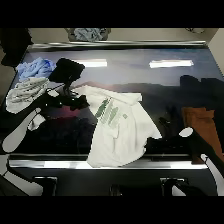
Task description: Fold the shirts.
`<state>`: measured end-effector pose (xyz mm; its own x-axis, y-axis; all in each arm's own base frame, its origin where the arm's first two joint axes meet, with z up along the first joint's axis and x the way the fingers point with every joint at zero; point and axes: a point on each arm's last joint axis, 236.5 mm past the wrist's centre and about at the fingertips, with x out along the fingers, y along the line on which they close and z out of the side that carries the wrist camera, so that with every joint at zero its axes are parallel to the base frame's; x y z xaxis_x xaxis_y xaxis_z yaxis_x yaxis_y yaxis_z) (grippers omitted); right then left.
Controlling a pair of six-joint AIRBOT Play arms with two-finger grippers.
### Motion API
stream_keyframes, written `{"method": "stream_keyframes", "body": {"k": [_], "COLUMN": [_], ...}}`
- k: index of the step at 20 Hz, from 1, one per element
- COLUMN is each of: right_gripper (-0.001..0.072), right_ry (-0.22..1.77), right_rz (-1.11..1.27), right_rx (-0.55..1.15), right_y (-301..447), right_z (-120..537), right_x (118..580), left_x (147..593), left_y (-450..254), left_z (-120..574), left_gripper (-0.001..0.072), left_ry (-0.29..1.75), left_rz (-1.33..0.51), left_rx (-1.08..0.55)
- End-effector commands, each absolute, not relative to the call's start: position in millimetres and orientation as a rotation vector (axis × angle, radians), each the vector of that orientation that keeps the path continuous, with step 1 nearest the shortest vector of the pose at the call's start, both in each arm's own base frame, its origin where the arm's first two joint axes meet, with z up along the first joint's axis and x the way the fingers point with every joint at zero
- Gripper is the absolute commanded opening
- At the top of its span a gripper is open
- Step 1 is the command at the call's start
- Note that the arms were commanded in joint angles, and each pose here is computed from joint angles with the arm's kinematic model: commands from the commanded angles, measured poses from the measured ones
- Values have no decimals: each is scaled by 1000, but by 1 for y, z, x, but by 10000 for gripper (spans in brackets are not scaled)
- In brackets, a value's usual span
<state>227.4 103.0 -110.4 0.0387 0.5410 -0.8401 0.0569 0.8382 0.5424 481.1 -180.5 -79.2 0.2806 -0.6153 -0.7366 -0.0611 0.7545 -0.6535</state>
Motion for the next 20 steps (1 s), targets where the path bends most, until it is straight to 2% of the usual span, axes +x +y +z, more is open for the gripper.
{"method": "stream_keyframes", "body": {"k": [1, 4, 6, 8, 9, 11, 14, 16, 18, 19, 20], "right_gripper": [41, 41, 42, 42, 42, 42, 43, 43, 47, 159, 430], "right_ry": [1435, 1272, 1022, 754, 686, 703, 942, 1071, 1077, 1056, 1025], "right_rz": [415, 352, 242, 138, 100, 81, 139, 197, 248, 261, 282], "right_rx": [373, 163, 55, 48, 93, 183, 303, 306, 243, 219, 182], "right_y": [92, 56, 25, 4, -1, 0, 24, 37, 40, 39, 39], "right_z": [-106, -68, -16, 42, 55, 36, -41, -71, -70, -62, -48], "right_x": [251, 317, 390, 456, 475, 492, 472, 451, 447, 449, 452], "left_x": [489, 480, 453, 413, 391, 349, 292, 279, 290, 297, 303], "left_y": [-166, -147, -146, -156, -165, -187, -219, -232, -240, -245, -245], "left_z": [-65, -49, -47, -47, -49, -56, -74, -83, -81, -70, -54], "left_gripper": [29, 29, 29, 29, 29, 29, 29, 29, 30, 126, 411], "left_ry": [1199, 1201, 1300, 1444, 1518, 1653, 1814, 1830, 1777, 1756, 1741], "left_rz": [-414, -470, -541, -633, -679, -755, -815, -822, -815, -838, -872], "left_rx": [-630, -586, -593, -577, -572, -561, -519, -485, -509, -562, -612]}}
